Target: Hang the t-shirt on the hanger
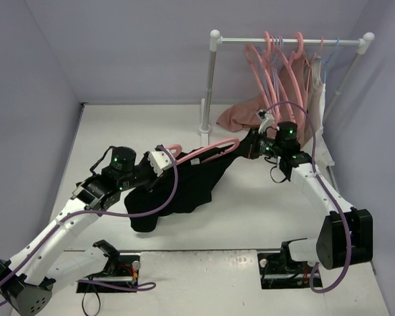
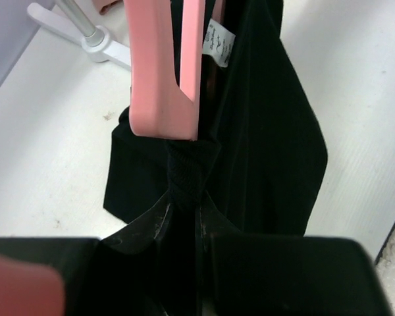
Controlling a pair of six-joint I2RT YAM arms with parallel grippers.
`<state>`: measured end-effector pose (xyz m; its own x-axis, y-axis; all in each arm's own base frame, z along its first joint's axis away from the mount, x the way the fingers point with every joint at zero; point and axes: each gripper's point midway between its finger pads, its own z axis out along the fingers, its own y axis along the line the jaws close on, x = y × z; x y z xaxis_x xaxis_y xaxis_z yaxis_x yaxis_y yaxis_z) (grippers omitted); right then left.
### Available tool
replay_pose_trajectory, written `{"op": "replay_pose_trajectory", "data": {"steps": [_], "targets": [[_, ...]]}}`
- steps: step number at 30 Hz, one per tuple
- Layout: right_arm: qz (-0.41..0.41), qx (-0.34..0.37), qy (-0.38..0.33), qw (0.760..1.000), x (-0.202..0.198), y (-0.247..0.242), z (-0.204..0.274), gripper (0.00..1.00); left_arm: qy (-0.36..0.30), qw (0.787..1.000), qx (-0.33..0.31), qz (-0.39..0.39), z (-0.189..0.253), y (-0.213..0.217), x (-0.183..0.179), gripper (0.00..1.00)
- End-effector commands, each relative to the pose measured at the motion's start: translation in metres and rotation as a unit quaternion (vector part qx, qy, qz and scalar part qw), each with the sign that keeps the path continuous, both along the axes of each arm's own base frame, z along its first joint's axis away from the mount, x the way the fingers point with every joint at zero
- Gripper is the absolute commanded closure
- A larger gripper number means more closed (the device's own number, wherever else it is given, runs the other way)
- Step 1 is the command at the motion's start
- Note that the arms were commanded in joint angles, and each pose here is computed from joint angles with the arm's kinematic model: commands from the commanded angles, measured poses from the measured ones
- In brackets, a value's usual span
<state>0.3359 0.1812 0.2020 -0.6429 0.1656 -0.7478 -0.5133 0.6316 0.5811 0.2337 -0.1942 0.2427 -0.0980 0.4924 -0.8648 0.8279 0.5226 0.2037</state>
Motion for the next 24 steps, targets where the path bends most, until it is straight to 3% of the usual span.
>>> {"op": "replay_pose_trajectory", "data": {"steps": [1,11,24], "targets": [[-0.143,-0.051,-0.095,0.984,0.063,-0.072,0.047,0.96,0.01,0.987,0.108,0.117,-0.016,0.059,0.008,1.0],[-0.144,-0.05,-0.137,0.979,0.065,-0.072,0.091,1.0,0.004,0.966,0.21,0.154,-0.026,0.074,0.015,1.0],[-0.168,-0.07,-0.127,0.975,0.079,-0.103,0.087,0.99,-0.001,0.96,0.237,0.146,-0.038,0.072,0.009,1.0]]}}
